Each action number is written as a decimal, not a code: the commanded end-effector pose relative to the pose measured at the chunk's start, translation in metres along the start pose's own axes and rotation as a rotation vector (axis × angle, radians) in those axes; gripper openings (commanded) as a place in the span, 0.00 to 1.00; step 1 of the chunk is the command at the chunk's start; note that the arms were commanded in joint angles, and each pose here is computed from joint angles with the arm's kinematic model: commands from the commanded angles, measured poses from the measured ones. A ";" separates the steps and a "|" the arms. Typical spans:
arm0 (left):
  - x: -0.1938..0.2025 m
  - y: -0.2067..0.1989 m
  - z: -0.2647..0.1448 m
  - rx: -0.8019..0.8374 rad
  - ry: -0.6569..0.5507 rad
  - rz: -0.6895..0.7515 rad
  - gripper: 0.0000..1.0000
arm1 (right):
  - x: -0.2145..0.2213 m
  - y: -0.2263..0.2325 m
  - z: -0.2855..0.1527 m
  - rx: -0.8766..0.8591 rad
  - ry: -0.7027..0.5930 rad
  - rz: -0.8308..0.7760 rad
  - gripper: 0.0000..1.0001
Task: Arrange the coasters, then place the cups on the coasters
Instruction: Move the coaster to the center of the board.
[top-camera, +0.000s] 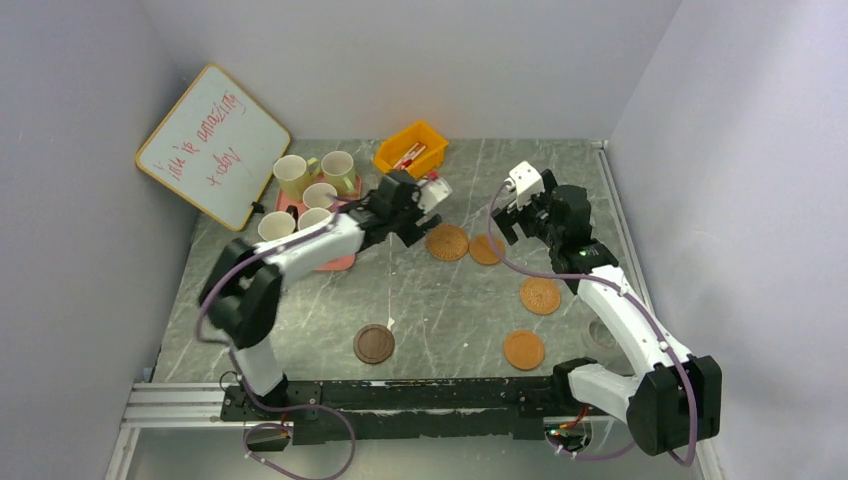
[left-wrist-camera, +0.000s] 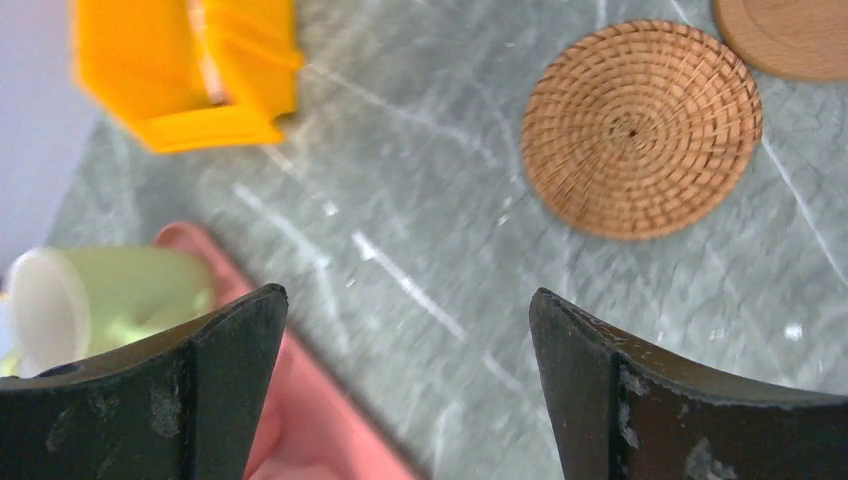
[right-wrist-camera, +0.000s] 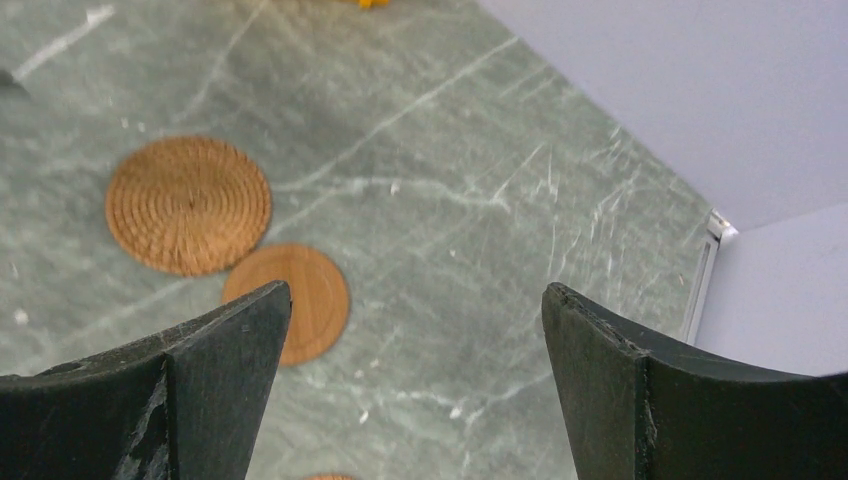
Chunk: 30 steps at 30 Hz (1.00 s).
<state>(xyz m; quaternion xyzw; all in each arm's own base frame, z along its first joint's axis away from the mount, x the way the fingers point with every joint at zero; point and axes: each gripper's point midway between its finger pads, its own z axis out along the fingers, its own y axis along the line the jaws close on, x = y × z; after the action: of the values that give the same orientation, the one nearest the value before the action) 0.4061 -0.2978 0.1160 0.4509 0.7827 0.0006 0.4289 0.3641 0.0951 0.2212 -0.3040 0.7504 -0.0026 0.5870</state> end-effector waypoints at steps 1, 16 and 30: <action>0.010 0.016 -0.049 0.001 -0.089 -0.043 0.96 | 0.015 0.000 -0.010 -0.039 0.091 -0.121 1.00; 0.073 -0.031 -0.112 0.266 -0.285 0.074 0.96 | 0.072 0.040 0.050 -0.196 0.188 -0.071 1.00; 0.132 -0.060 -0.126 0.356 -0.196 0.306 0.96 | 0.116 0.038 0.089 -0.115 0.320 -0.025 1.00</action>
<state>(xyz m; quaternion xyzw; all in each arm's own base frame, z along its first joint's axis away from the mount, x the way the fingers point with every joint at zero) 0.2593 -0.1924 0.0875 0.5878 0.6825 -0.1178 0.4180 0.3819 0.1027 0.0591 -0.3633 0.8401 0.0116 0.4026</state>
